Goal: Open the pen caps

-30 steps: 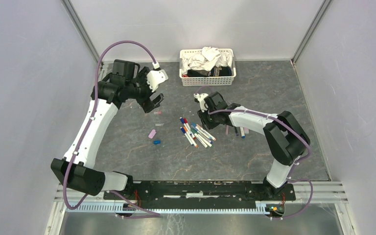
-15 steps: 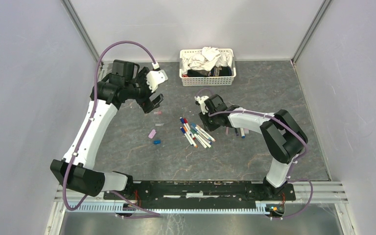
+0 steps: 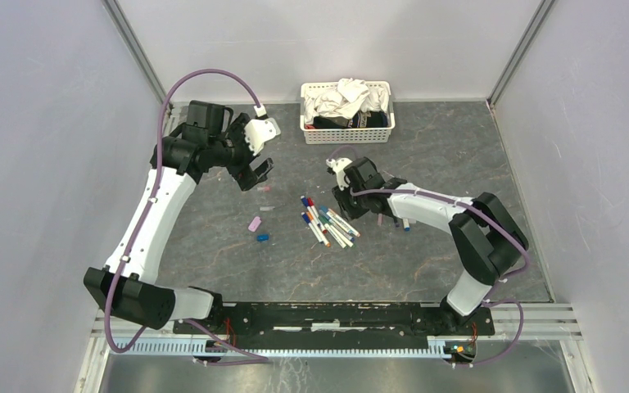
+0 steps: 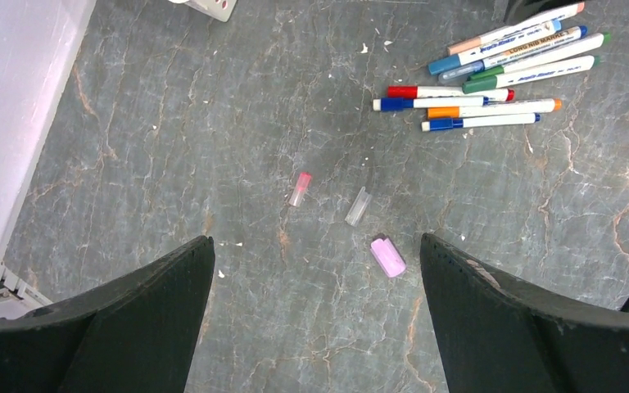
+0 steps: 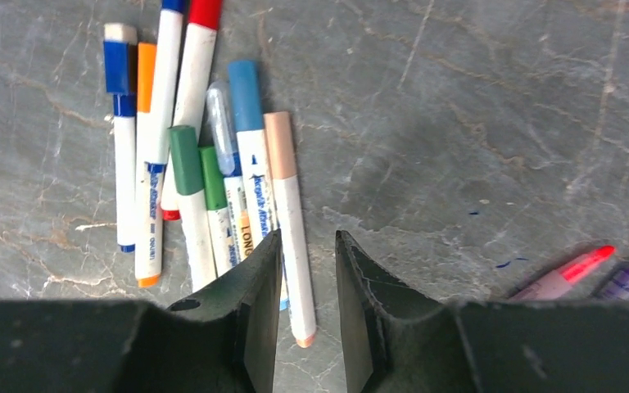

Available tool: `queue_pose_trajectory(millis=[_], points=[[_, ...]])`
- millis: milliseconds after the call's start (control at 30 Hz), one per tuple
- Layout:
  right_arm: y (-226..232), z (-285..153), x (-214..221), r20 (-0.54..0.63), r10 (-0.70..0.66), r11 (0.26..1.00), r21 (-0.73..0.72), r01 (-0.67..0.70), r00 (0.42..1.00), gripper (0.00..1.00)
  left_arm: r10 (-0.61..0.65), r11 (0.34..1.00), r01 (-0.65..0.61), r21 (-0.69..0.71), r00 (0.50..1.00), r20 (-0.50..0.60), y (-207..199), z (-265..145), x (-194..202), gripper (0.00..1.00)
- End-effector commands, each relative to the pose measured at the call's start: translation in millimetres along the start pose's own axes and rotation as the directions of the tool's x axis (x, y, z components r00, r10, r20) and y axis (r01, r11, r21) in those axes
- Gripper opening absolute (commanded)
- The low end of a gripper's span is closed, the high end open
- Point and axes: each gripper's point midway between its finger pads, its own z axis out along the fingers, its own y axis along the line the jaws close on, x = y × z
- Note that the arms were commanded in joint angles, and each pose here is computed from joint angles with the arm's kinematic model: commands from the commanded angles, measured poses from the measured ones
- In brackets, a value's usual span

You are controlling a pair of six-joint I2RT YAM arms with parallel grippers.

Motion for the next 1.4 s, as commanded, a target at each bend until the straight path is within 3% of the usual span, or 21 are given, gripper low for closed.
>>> queue_pose_trajectory(millis=[0, 467, 700, 833, 933, 1100, 1200, 1367], points=[[12, 5, 12, -0.019, -0.005, 0.999, -0.046, 0.004, 1.000, 0.35, 0.034, 0.999, -0.035, 0.013, 0.998, 0.043, -4, -8, -11, 1.00], [-3, 19, 34, -0.085, -0.016, 0.999, 0.031, 0.019, 0.996, 0.28, 0.050, 0.998, -0.052, 0.046, 0.998, 0.045, -12, -10, -9, 1.00], [-4, 25, 51, -0.120, -0.023, 0.999, 0.024, 0.026, 0.992, 0.26, 0.066, 0.989, -0.071, 0.131, 0.997, 0.043, -29, -5, -1, 1.00], [6, 15, 27, -0.054, -0.013, 0.999, -0.031, 0.012, 0.998, 0.10, 0.141, 0.963, -0.145, 0.226, 0.989, 0.036, -51, 1, 19, 1.00], [15, 1, 0, -0.001, -0.011, 0.995, -0.096, 0.011, 1.000, 0.00, 0.197, 0.937, -0.208, 0.281, 0.978, 0.068, -67, 6, 30, 1.00], [48, -34, -45, 0.090, 0.003, 0.952, -0.304, 0.024, 0.996, 0.00, 0.270, 0.881, -0.309, 0.358, 0.950, 0.155, -90, 11, 33, 1.00], [84, -58, -53, 0.098, -0.005, 0.858, -0.511, 0.055, 0.995, 0.00, 0.311, 0.851, -0.357, 0.385, 0.934, 0.178, -98, 18, 33, 1.00], [117, -81, -53, 0.086, -0.008, 0.732, -0.678, 0.064, 0.996, 0.00, 0.395, 0.779, -0.440, 0.446, 0.898, 0.196, -118, 31, 32, 1.00]])
